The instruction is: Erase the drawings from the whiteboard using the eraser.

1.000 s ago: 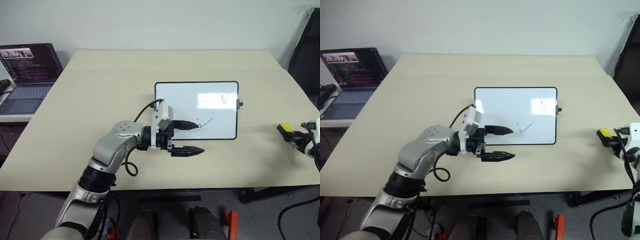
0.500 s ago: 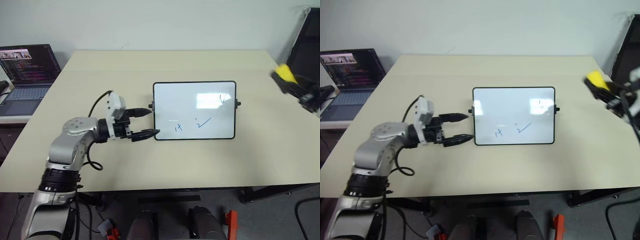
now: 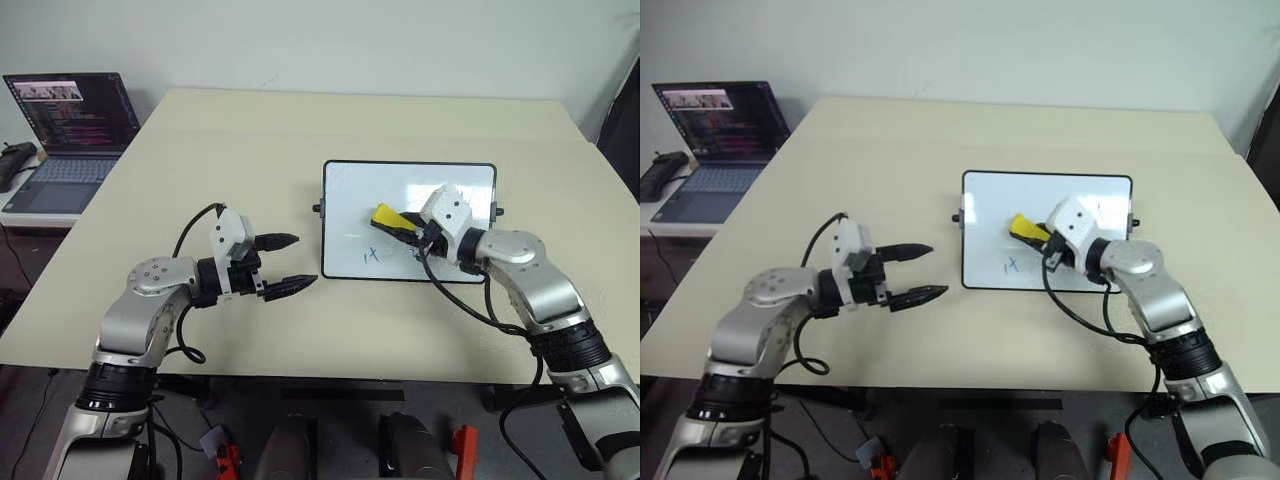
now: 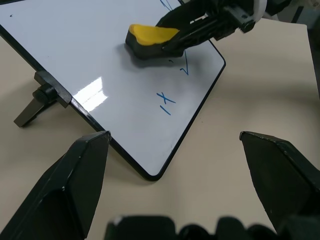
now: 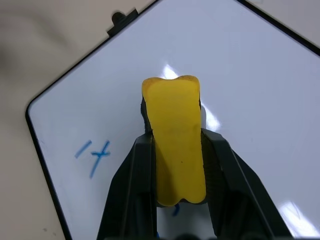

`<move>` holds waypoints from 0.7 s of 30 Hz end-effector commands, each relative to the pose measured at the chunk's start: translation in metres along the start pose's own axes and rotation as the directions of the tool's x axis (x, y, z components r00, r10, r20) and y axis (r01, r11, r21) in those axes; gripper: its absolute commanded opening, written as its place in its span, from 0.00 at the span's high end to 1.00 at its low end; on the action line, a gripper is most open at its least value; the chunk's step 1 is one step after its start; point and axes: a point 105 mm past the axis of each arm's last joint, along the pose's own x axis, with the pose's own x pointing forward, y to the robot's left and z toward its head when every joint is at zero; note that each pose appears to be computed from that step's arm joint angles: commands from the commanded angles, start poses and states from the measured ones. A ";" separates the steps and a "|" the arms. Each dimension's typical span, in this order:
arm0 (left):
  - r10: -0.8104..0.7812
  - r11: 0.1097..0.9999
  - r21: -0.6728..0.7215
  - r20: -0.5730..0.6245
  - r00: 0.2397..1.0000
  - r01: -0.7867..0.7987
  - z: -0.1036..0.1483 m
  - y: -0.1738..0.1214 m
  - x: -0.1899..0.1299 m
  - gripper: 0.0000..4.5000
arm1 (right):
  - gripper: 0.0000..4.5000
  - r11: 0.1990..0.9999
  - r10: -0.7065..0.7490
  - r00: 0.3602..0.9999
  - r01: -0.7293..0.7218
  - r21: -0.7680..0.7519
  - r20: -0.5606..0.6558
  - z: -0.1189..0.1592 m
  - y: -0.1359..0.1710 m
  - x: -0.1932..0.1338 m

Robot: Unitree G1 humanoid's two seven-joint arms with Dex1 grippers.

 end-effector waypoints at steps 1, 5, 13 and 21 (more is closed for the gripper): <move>-0.003 0.999 0.042 0.033 0.999 0.002 0.015 -0.003 0.000 0.00 | 0.80 1.000 0.009 0.998 -0.007 -0.026 0.058 0.010 0.001 0.010; -0.010 0.999 0.036 0.046 0.999 0.009 0.017 -0.006 0.004 0.00 | 0.80 1.000 -0.001 0.998 0.000 0.008 0.065 0.000 0.004 0.020; -0.003 1.000 0.025 0.027 1.000 0.003 0.011 -0.006 0.002 0.00 | 0.81 0.992 0.058 0.992 -0.069 -0.102 -0.110 -0.042 0.021 0.030; -0.007 1.000 0.031 0.007 1.000 0.007 0.008 -0.006 0.003 0.00 | 0.81 0.980 0.181 0.961 -0.195 -0.047 -0.209 -0.084 0.062 0.025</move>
